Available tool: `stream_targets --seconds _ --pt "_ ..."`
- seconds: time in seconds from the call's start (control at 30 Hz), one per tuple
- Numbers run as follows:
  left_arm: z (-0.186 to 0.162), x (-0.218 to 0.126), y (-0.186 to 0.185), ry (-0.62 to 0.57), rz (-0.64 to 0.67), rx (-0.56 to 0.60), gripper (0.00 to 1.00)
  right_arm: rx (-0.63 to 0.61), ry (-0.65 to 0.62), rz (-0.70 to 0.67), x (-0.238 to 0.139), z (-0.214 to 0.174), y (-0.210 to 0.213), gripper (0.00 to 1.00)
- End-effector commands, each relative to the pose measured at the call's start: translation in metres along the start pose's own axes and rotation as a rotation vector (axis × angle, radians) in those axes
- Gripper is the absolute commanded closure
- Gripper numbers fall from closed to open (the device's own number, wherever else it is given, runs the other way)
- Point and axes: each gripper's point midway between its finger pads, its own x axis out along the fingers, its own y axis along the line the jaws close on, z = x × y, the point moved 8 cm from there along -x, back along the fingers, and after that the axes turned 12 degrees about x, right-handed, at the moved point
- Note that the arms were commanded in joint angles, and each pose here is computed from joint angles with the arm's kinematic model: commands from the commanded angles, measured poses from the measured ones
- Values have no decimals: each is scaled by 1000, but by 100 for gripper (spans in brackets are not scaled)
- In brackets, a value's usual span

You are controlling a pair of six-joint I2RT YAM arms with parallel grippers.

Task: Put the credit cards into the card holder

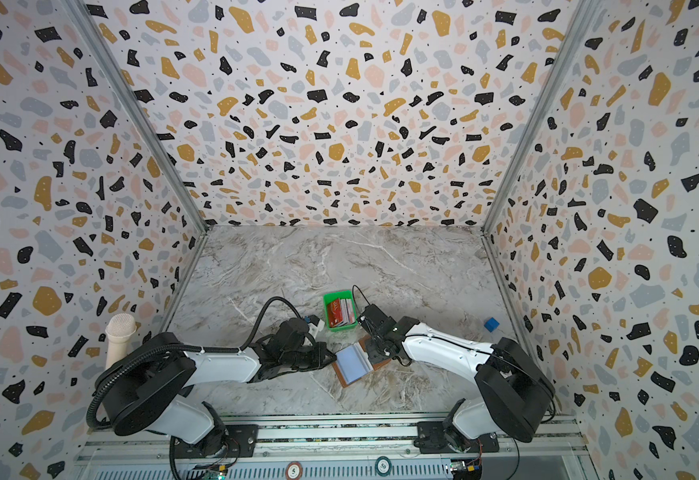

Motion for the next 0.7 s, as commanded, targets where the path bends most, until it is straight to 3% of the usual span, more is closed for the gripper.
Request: stream_targets --seconds 0.0,0.1,0.33,0.67 --pt "1 3 -4 -3 -25 24 100 5 -65 -35 -12 12 -3 89" --pt "-2 6 0 11 -12 18 100 -1 -106 9 -23 18 1 100" --pt "-5 12 7 22 11 6 100 -17 -160 246 -59 22 16 100" --pt "-7 18 13 20 7 -16 100 -91 36 614 -51 0 65 100"
